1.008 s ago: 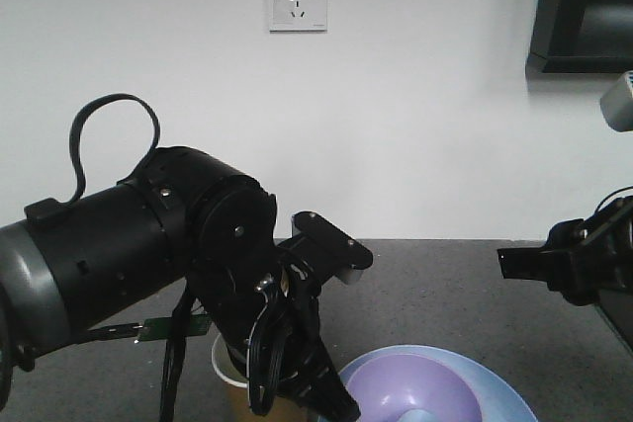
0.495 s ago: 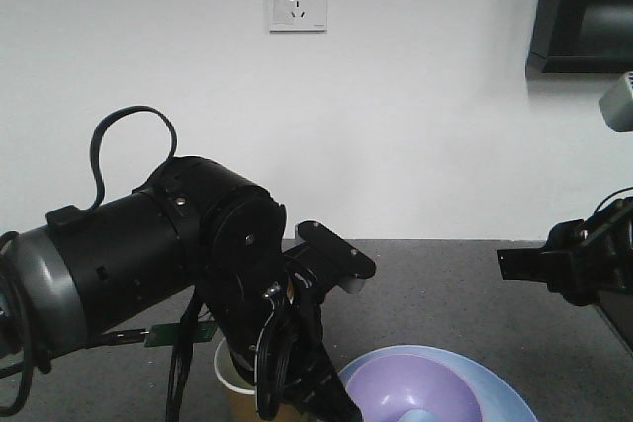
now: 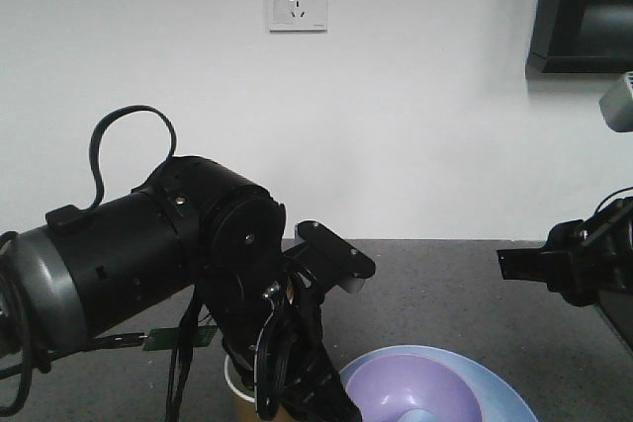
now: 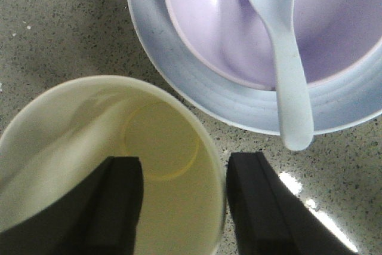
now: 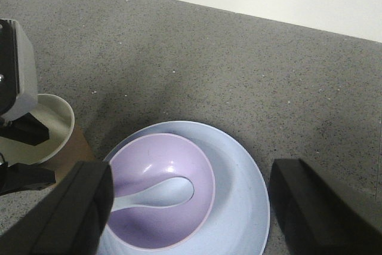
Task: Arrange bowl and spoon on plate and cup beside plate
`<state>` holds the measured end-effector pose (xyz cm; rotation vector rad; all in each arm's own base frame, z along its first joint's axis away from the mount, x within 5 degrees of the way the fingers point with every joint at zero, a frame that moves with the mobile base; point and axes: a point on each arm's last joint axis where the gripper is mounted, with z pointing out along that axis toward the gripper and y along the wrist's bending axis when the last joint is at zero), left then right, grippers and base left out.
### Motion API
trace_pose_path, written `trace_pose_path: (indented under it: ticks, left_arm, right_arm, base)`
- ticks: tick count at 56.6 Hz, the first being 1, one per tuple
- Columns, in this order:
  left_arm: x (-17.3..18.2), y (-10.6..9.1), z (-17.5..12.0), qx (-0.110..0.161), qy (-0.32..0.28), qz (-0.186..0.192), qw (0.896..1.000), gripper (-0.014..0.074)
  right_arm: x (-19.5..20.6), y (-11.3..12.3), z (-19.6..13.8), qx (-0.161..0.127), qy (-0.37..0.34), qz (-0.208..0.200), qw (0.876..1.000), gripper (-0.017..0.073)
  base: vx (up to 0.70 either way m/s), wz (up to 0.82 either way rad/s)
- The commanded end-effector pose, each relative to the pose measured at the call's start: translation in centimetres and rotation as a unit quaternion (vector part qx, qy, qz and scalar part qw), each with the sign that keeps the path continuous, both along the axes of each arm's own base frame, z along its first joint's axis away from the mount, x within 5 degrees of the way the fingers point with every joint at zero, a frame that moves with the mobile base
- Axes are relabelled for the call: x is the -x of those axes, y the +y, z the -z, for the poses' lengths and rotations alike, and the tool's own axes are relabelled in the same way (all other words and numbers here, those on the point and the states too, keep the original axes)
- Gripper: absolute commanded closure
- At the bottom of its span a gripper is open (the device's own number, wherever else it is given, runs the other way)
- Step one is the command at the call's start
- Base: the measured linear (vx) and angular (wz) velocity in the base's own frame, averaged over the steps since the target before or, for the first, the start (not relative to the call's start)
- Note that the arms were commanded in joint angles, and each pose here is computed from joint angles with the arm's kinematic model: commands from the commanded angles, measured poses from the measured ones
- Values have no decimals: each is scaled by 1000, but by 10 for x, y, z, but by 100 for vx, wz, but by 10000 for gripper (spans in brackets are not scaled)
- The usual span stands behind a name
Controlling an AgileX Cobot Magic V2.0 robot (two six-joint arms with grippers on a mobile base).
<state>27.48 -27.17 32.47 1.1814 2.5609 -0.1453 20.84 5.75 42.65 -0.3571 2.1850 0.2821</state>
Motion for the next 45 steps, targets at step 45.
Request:
trace_pose_path:
  ticks: [45]
  left_arm:
    - [31,40,-125,131,-138,-71,979,250]
  right_arm:
    - [3,-1,-18,-13,-49,4,999,-16]
  base:
    - [0,0]
